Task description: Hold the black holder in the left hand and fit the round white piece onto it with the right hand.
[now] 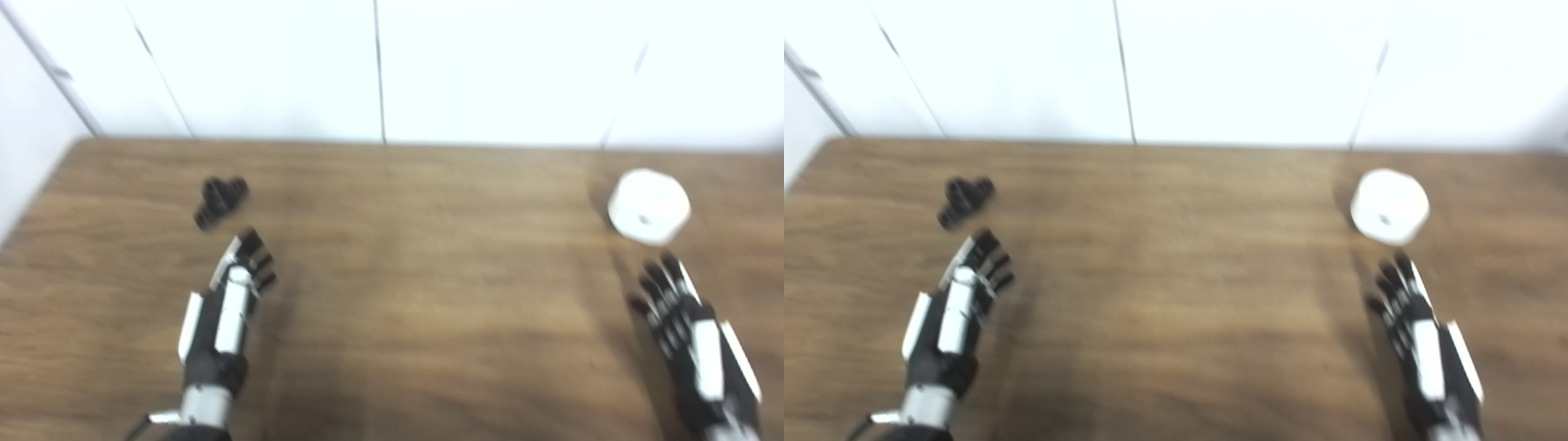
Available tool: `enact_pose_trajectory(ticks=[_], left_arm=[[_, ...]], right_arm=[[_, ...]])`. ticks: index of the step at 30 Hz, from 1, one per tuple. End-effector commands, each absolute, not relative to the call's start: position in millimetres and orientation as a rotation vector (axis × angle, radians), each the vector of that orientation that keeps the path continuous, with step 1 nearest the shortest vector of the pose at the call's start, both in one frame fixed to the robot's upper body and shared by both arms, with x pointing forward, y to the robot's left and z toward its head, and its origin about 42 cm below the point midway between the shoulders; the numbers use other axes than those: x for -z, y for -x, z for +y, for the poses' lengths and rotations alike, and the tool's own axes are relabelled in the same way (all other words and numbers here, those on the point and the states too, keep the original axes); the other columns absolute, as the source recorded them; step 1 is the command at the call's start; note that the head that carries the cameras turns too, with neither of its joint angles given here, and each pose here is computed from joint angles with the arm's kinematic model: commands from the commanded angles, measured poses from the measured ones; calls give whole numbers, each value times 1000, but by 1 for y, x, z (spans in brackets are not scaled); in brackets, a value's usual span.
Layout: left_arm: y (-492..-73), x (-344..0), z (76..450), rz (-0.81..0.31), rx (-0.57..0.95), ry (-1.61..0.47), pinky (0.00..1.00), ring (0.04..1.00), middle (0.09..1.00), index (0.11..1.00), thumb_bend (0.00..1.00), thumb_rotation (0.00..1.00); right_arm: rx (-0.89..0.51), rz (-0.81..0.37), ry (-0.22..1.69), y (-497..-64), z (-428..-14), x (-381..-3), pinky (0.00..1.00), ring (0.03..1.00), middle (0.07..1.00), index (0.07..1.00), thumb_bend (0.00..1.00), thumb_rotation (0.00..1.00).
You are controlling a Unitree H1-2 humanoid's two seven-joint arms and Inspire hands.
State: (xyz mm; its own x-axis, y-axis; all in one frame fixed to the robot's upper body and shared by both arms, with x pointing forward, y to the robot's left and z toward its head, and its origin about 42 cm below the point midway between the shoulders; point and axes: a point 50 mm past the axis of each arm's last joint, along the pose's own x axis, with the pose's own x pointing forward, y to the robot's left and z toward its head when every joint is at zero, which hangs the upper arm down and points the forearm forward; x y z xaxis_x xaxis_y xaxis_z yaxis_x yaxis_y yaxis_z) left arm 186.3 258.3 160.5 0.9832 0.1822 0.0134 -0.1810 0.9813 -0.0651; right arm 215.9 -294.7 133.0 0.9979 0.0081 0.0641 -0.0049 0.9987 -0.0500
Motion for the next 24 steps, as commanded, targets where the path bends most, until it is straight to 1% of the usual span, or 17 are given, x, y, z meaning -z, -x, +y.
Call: enact_pose_trajectory(ticks=[1, 4, 5, 6, 7, 9, 13, 15, 18, 20, 22, 24], left_arm=[[-128, -137, 260, 97, -215, 38, 892, 915, 953, 940, 348, 785], [-129, -135, 259, 96, -205, 48, 912, 921, 955, 940, 339, 768], [-130, -134, 259, 100, -206, 51, 907, 917, 951, 933, 360, 735], [-130, -132, 258, 105, -219, 47, 907, 917, 951, 932, 362, 731], [-131, -131, 258, 106, -225, 43, 873, 895, 930, 912, 380, 693], [-131, -131, 257, 105, -226, 37, 861, 886, 923, 906, 371, 660], [-132, -131, 257, 109, -218, 35, 871, 895, 934, 917, 367, 653], [-131, -131, 257, 111, -221, 30, 871, 892, 930, 912, 385, 644], [-130, -132, 256, 109, -217, 16, 855, 890, 926, 913, 371, 622], [-130, -132, 256, 105, -215, 3, 827, 883, 924, 915, 379, 604], [-130, -132, 257, 100, -210, -6, 822, 883, 925, 915, 395, 595], [-129, -133, 256, 97, -207, -5, 828, 892, 928, 917, 408, 563]], right_arm=[[-32, -62, 91, -190, -306, -124, 918, 966, 983, 1000, 675, 1000], [-24, -59, 104, -190, -307, -122, 915, 957, 980, 1000, 646, 1000], [-20, -59, 105, -190, -307, -122, 904, 951, 976, 1000, 596, 1000], [-19, -60, 103, -190, -308, -121, 903, 950, 976, 1000, 591, 1000], [-18, -61, 101, -190, -308, -120, 903, 952, 976, 1000, 566, 1000], [-18, -62, 98, -191, -309, -119, 915, 960, 980, 1000, 560, 1000], [-19, -68, 93, -191, -310, -118, 933, 970, 986, 1000, 552, 1000], [-19, -69, 92, -191, -310, -118, 937, 973, 988, 1000, 560, 1000], [-18, -67, 91, -190, -311, -118, 939, 974, 987, 1000, 547, 1000], [-18, -64, 89, -190, -311, -117, 937, 975, 987, 1000, 515, 1000], [-17, -63, 87, -190, -311, -117, 934, 972, 986, 1000, 517, 1000], [-16, -65, 86, -190, -312, -117, 934, 970, 987, 1000, 516, 1000]])
